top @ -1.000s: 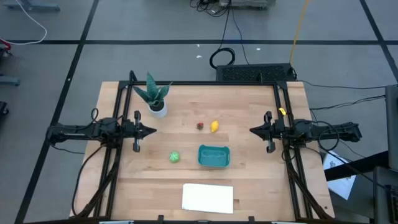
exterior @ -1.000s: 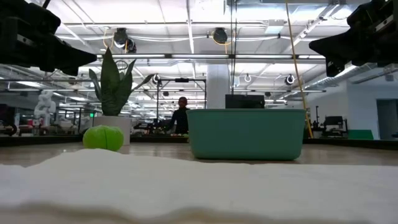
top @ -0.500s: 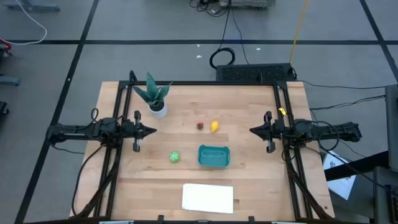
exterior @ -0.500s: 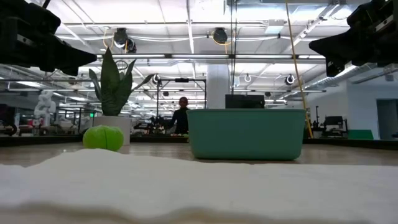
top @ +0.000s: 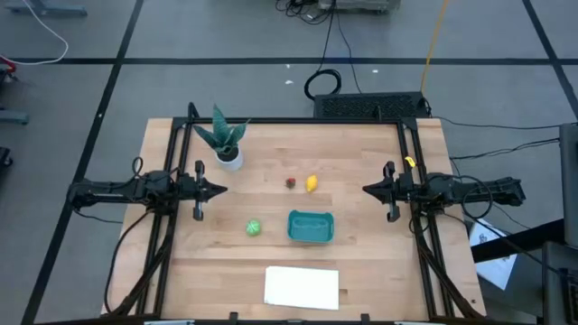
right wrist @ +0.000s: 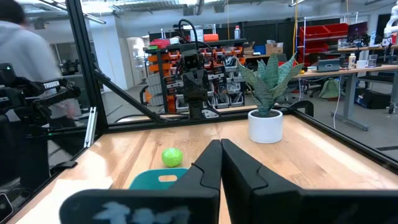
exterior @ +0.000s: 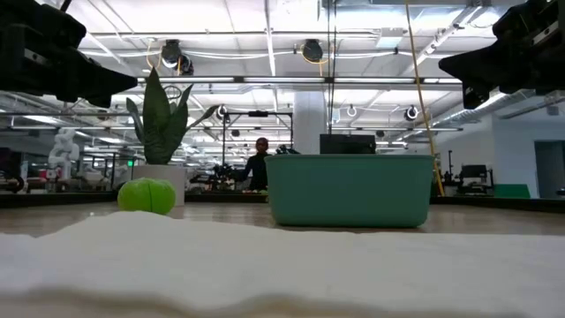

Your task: Pick and placing Produce into tupperware

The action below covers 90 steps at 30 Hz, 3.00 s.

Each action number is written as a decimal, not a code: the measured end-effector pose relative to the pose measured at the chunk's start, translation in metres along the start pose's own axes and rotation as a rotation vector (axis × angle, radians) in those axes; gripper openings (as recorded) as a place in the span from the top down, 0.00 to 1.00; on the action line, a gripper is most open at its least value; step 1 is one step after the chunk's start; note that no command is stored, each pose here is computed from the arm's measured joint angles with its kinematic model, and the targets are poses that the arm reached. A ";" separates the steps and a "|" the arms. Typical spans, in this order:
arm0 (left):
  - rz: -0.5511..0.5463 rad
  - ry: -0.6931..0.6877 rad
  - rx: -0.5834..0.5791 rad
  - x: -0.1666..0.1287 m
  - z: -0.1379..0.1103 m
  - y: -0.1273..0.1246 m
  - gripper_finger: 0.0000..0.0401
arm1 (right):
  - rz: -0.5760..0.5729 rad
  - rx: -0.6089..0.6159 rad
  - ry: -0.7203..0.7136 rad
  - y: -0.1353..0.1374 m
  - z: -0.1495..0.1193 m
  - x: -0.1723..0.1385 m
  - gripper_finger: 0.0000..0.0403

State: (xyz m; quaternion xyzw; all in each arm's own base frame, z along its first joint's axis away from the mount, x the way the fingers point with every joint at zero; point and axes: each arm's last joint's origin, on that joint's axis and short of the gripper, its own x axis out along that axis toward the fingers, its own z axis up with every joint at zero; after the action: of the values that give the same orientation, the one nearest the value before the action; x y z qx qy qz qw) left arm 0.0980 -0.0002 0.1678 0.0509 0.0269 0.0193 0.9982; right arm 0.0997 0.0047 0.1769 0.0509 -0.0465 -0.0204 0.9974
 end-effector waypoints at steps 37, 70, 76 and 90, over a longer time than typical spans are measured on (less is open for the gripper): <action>0.000 0.000 0.000 0.000 0.000 0.000 1.00 | 0.000 0.000 0.000 0.000 0.000 0.000 1.00; 0.000 -0.005 0.000 0.000 0.001 0.000 1.00 | 0.000 0.054 0.000 0.000 0.000 0.000 1.00; 0.017 -0.124 -0.024 -0.001 0.011 0.001 1.00 | 0.001 0.049 -0.006 0.000 0.001 0.000 1.00; 0.010 -0.374 -0.160 -0.007 0.035 0.004 1.00 | 0.000 -0.256 -0.014 0.000 0.001 0.000 1.00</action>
State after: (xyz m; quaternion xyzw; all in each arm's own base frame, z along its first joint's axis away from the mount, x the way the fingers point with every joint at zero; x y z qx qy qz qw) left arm 0.0932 -0.0002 0.2031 -0.0257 -0.1606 0.0164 0.9865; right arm 0.0995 0.0047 0.1782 -0.0770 -0.0504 -0.0266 0.9954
